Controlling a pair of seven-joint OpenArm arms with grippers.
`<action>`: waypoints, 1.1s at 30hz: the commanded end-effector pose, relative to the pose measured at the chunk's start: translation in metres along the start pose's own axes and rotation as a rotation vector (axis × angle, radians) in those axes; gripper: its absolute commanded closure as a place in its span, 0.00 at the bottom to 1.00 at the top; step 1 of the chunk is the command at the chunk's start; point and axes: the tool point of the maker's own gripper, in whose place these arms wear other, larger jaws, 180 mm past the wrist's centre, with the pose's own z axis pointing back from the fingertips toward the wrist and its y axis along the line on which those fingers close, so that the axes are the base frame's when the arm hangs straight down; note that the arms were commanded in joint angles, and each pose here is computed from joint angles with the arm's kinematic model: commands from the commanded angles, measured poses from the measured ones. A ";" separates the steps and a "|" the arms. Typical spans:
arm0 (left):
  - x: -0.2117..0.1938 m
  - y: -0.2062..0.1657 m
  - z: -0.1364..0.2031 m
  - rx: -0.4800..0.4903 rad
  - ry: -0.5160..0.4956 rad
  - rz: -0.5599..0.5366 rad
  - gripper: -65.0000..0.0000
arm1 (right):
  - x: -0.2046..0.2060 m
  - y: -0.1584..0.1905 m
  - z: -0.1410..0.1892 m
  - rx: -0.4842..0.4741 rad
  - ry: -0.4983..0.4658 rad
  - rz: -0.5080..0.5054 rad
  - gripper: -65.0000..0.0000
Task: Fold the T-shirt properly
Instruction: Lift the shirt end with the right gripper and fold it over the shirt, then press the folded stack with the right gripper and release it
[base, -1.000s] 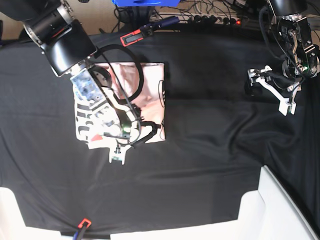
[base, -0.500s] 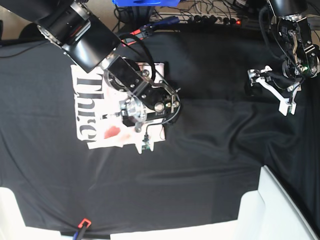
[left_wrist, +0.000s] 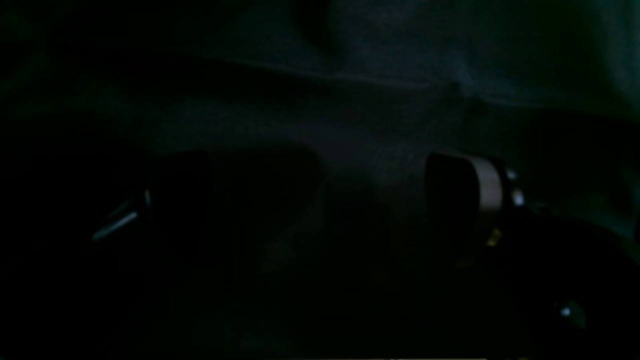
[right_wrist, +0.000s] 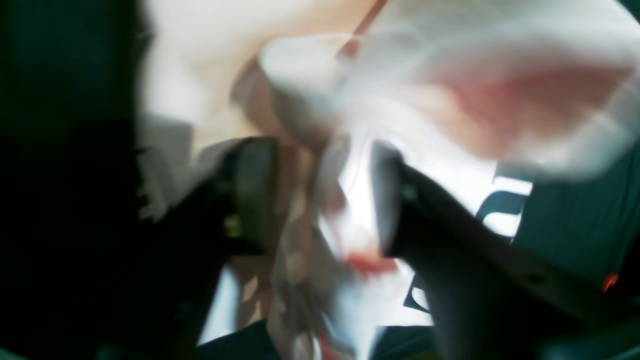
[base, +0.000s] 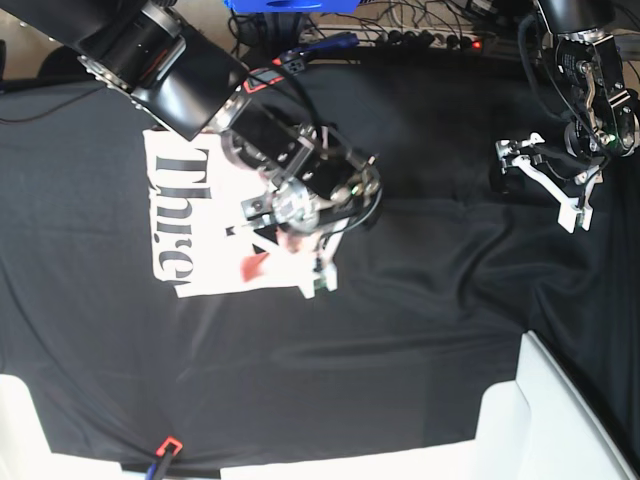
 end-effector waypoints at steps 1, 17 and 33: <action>0.014 0.004 0.004 0.004 -0.040 -0.014 0.00 | 0.022 0.001 0.009 0.003 -0.063 -0.011 0.43; 0.014 0.004 0.004 0.004 -0.038 -0.013 0.00 | 0.076 -0.003 0.069 0.127 -0.268 -0.109 0.33; 0.009 0.004 0.004 0.002 -0.029 -0.011 0.00 | -0.001 -0.063 0.012 -0.003 -0.151 -0.215 1.00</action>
